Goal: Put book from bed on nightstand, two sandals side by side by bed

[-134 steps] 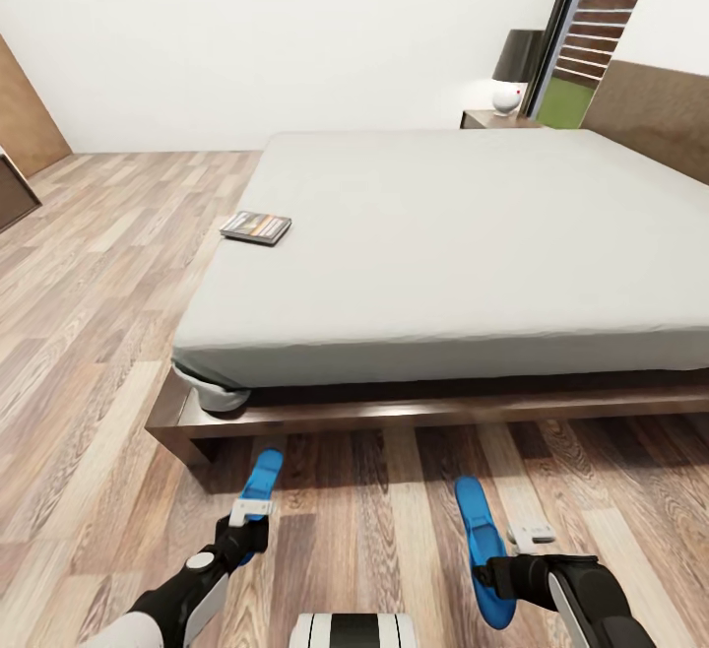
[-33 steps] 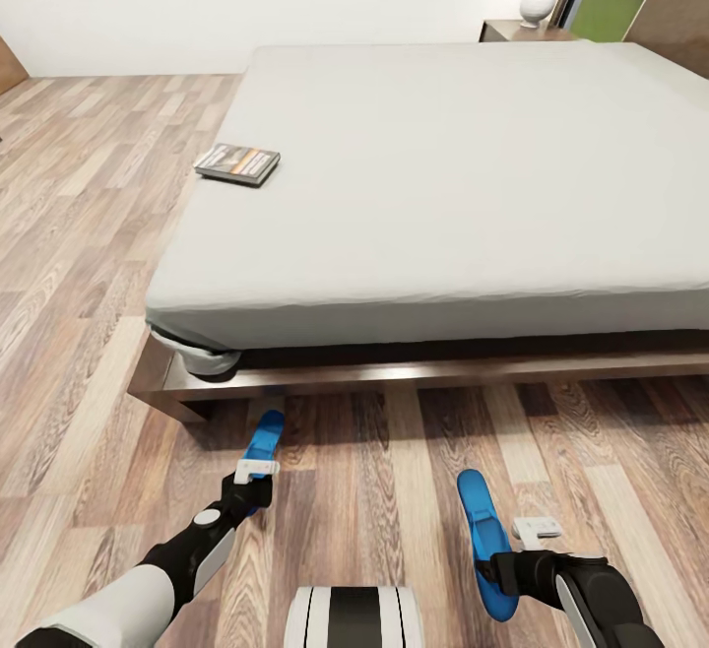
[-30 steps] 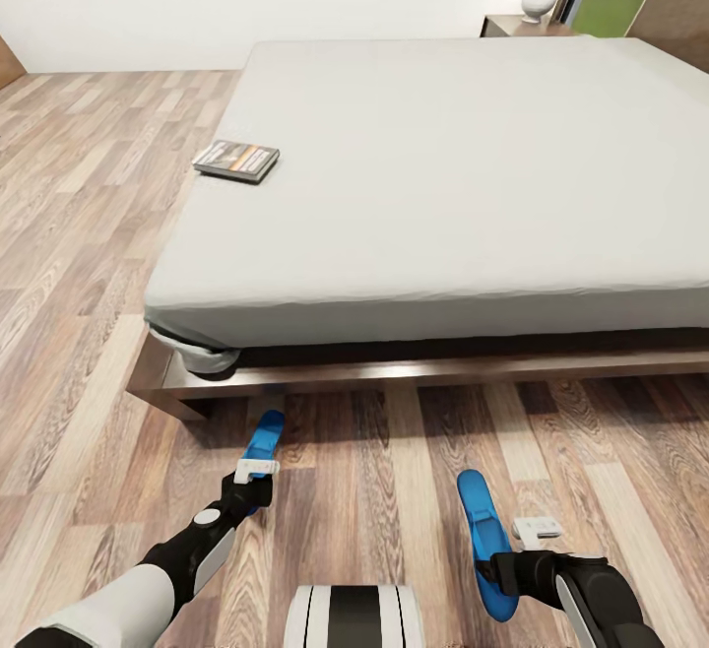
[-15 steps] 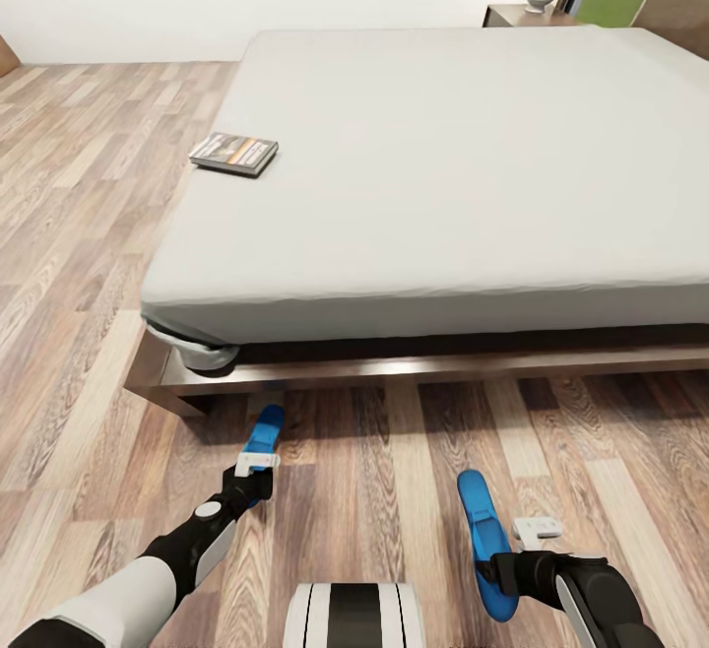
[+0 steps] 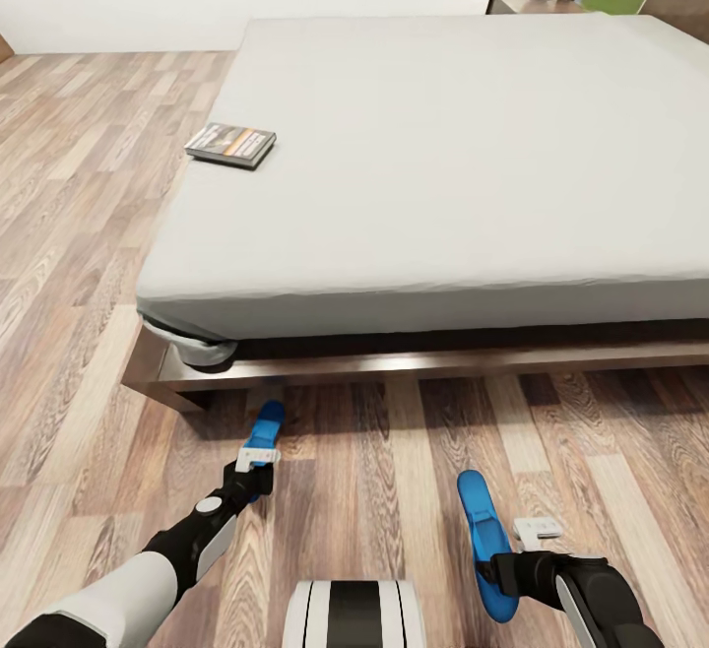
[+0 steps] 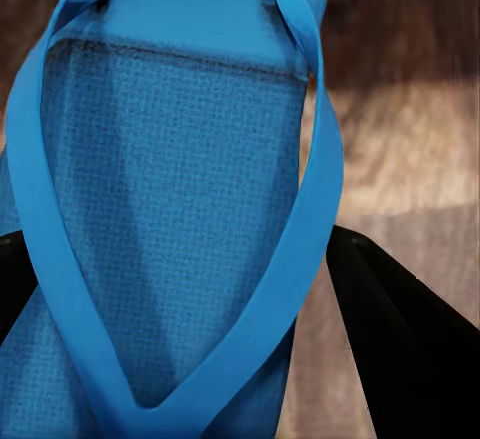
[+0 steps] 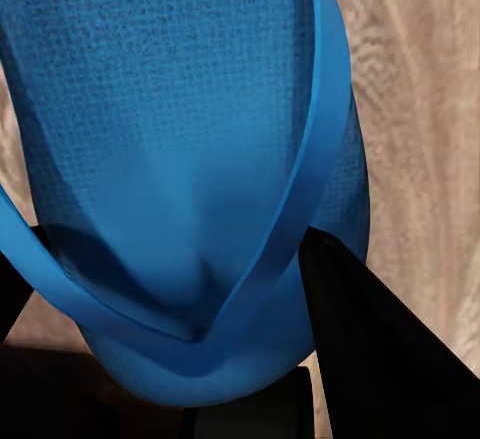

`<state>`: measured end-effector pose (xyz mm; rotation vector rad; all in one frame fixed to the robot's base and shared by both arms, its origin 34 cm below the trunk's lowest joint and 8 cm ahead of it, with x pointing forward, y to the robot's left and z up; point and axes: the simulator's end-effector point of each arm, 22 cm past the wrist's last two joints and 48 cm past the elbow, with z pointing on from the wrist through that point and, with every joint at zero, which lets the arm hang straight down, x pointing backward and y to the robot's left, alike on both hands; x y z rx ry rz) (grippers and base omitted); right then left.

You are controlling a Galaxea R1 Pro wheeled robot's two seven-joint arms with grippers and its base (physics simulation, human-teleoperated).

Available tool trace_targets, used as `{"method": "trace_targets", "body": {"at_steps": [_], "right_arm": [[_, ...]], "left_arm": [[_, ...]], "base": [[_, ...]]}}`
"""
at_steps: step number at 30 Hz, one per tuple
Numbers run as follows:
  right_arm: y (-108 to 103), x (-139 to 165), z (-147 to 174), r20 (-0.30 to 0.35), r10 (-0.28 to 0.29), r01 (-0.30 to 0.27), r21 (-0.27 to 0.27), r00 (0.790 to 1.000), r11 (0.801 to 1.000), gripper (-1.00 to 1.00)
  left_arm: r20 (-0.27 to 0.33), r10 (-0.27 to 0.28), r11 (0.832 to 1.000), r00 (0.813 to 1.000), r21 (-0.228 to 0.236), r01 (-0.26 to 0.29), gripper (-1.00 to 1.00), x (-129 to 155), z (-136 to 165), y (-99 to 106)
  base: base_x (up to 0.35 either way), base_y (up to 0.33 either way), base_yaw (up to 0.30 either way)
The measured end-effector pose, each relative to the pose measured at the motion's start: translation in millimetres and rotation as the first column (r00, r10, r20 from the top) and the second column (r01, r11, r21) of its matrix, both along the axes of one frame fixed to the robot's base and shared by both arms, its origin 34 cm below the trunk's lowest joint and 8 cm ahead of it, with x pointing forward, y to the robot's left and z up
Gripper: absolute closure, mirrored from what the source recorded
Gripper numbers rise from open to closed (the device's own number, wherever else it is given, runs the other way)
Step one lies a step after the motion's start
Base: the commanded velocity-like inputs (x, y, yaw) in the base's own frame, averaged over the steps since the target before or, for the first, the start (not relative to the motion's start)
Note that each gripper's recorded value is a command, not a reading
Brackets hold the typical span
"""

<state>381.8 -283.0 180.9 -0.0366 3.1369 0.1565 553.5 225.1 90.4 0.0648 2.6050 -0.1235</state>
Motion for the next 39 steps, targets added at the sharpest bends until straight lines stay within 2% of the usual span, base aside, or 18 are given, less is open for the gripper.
{"method": "trace_targets", "body": {"at_steps": [5,39], "right_arm": [[0,-6,-7,-0.02,0.001,-0.001,-0.001,1.0,1.0,1.0],[-2,-16,-15,-0.048,0.001,-0.001,-0.004,0.999,1.0,1.0]], "left_arm": [[-0.015,-0.001,1.0,1.0,0.0,0.001,1.0,-4,-9,0],[-0.022,-0.002,1.0,1.0,-0.009,0.002,1.0,-6,-17,-5]], "base": [[0.0,0.0,0.0],[0.0,0.0,0.0]]}}
